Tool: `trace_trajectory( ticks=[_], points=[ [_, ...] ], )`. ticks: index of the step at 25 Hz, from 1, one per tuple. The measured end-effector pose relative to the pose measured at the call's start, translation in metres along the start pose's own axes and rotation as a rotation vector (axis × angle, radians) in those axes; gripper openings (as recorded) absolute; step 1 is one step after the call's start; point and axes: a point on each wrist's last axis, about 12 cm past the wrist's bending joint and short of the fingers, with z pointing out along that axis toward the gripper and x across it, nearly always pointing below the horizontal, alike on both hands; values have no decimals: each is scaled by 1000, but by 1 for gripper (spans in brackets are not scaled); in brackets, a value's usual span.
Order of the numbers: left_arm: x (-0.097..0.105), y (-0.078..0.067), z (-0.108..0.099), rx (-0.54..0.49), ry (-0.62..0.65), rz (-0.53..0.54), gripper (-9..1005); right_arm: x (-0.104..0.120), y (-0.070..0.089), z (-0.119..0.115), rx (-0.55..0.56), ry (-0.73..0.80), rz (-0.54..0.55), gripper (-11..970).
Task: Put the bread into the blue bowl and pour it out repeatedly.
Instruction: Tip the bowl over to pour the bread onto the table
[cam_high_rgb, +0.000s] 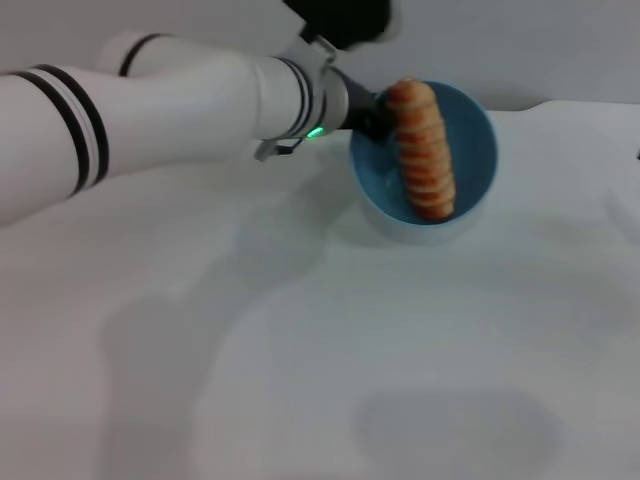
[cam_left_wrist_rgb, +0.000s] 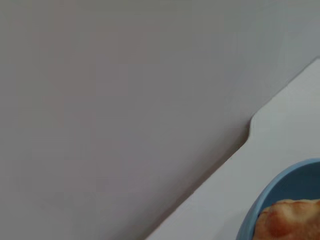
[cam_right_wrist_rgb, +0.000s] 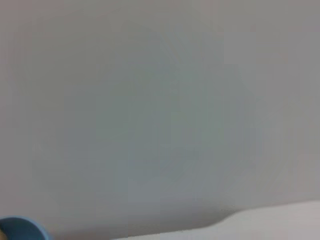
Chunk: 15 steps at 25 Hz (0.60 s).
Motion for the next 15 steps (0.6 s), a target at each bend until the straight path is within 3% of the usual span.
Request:
trace_trajectory(
  ticks=[10, 15],
  points=[
    [-18, -18, 0, -17, -168, 104, 2, 28, -11, -15, 61, 2, 58, 634],
    [-23, -23, 0, -21, -214, 160, 2, 29, -11, -16, 66, 0, 65, 634]
  ],
)
